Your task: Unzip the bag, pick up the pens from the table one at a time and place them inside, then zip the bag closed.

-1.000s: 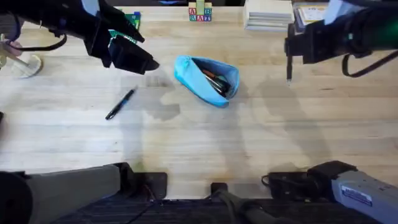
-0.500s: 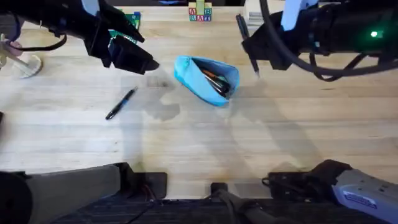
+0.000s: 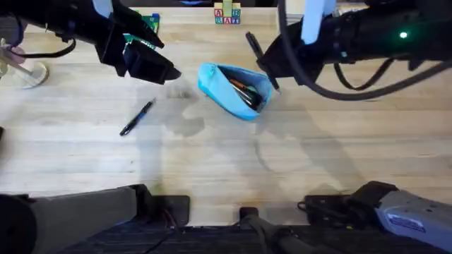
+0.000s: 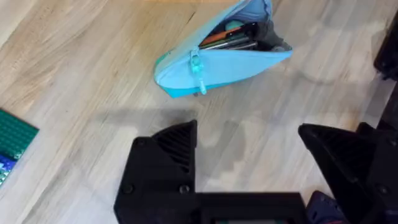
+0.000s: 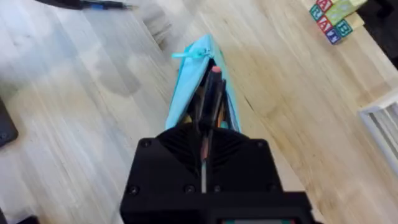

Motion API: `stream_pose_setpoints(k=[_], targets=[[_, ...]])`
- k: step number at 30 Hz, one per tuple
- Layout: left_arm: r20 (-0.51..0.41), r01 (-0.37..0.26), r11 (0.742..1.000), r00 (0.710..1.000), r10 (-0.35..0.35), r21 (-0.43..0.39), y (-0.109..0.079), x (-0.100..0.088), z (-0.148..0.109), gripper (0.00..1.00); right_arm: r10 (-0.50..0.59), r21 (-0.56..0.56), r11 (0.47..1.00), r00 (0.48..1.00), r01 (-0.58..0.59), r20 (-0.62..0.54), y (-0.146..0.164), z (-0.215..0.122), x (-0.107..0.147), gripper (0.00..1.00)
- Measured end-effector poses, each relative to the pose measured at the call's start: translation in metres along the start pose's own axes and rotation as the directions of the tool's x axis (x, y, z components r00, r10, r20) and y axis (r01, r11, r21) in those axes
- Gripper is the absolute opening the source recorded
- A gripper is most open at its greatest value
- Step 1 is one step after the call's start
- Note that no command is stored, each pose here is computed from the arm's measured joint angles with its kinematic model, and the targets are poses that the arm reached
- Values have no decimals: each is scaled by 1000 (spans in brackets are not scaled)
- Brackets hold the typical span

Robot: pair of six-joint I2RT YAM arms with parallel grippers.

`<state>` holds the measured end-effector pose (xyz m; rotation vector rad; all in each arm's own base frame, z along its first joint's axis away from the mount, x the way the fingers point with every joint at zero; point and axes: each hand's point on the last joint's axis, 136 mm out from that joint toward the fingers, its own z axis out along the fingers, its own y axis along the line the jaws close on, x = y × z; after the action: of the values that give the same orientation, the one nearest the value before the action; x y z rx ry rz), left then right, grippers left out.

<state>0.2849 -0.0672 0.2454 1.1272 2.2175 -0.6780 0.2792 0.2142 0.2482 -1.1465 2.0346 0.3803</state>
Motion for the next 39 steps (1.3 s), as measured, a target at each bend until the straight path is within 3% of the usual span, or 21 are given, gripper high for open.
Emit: stream_pose_setpoints(k=[7,8,10,21,39], targets=[[0,0,1000,1000,0,0,0,0,0,993,-24,-46,999,1000,25,10,-1,25,-4,34],[0,0,1000,1000,0,0,0,0,0,992,-22,-71,997,1000,24,19,-5,45,-6,34],[0,0,1000,1000,0,0,0,0,0,993,-12,-92,996,1000,14,19,-6,51,-5,34],[0,0,1000,1000,0,0,0,0,0,993,67,-147,987,998,-68,-14,-25,78,15,34],[0,0,1000,1000,0,0,0,0,0,993,110,-224,965,987,-134,-118,-20,126,49,34]])
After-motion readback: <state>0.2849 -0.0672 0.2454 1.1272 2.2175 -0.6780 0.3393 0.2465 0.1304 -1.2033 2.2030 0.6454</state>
